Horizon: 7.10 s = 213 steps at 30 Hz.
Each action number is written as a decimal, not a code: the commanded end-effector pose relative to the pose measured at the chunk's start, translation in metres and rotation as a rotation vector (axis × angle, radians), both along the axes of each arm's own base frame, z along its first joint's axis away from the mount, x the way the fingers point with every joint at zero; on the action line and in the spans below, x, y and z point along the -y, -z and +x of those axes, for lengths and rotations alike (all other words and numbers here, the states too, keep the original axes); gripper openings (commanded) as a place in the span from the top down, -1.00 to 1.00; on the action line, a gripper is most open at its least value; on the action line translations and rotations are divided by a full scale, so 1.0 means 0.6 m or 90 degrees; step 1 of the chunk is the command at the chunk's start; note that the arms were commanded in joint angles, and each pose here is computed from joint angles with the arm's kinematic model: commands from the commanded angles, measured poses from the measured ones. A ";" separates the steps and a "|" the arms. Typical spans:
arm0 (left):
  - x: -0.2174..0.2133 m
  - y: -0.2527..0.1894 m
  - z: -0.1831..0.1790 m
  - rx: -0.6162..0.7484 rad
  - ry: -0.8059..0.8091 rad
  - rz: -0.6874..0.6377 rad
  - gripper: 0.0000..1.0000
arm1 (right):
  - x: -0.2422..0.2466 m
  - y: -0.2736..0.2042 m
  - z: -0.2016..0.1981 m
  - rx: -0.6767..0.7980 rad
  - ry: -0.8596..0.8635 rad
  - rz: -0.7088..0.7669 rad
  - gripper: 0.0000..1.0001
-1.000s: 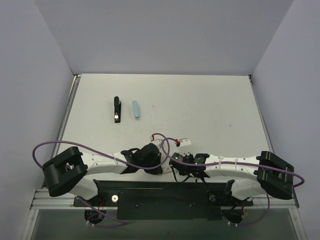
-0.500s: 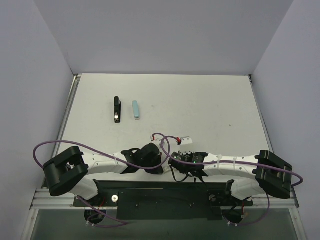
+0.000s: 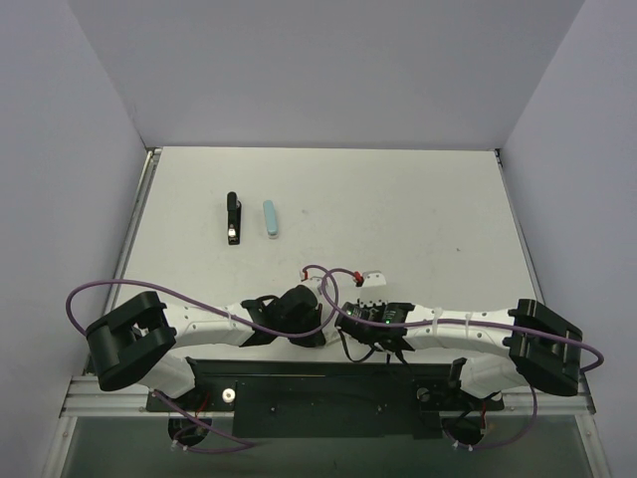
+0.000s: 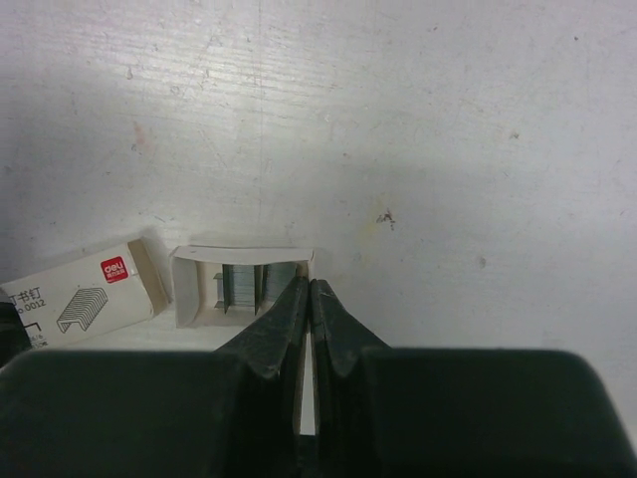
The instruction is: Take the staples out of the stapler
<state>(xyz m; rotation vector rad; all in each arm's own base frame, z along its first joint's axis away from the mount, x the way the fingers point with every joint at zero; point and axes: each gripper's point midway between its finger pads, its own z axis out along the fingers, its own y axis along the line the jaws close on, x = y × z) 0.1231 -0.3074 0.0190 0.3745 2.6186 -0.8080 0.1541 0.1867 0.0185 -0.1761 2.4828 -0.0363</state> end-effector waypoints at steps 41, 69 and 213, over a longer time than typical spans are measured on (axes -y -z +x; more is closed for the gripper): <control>-0.017 0.019 -0.013 -0.008 0.006 0.023 1.00 | -0.006 -0.025 0.020 0.032 0.040 0.012 1.00; -0.014 0.015 -0.013 -0.005 0.007 0.020 1.00 | -0.010 -0.015 0.018 0.019 0.043 0.008 1.00; -0.076 -0.001 0.008 0.083 -0.032 0.093 1.00 | -0.071 -0.026 0.069 0.030 0.037 0.032 0.81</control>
